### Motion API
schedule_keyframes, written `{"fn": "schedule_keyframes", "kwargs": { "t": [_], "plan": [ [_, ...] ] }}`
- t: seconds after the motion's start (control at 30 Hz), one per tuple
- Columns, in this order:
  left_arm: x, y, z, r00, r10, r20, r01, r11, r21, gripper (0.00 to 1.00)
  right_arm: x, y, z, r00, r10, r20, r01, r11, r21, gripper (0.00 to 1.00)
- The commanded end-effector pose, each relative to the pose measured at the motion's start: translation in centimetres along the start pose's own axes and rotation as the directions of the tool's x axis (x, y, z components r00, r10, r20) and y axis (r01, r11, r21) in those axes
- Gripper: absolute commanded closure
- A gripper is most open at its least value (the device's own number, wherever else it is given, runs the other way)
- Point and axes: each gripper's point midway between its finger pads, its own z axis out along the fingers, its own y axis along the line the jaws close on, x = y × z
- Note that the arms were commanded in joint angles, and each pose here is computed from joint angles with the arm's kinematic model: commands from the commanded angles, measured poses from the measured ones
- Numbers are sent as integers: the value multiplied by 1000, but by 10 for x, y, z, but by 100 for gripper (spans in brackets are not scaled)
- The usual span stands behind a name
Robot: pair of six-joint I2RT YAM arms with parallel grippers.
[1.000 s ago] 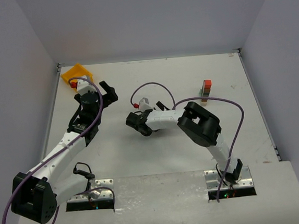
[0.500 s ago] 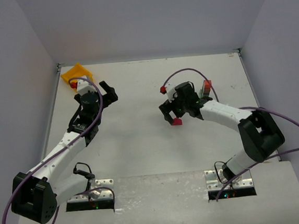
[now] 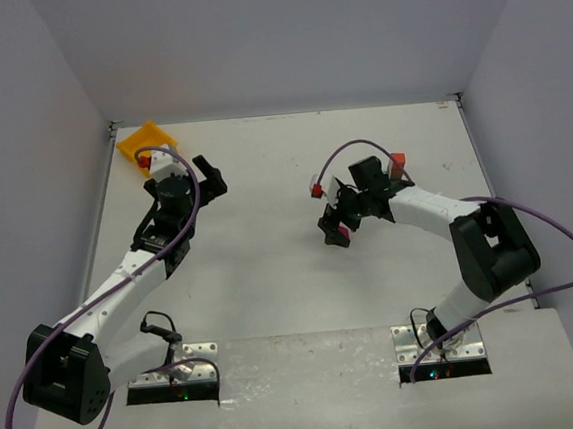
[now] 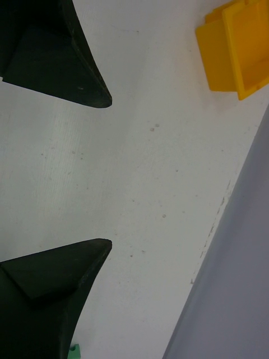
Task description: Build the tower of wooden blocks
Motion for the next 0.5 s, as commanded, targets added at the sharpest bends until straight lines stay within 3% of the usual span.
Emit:
{"fn": "schedule_keyframes", "kwargs": {
  "t": [0.0, 0.3, 0.47],
  "plan": [
    [-19, -4, 1, 998, -15, 60, 15, 1000, 9, 0, -8, 0, -1, 995, -95, 20, 96, 994, -47, 1],
    [-19, -4, 2, 998, -13, 61, 12, 1000, 14, 0, 7, -6, 5, 996, -91, -21, 89, 994, -65, 5],
    [-18, -4, 2, 998, -11, 60, 10, 1000, 16, 0, 8, -11, 8, 997, -71, -11, 70, 994, -78, 15]
  ]
}}
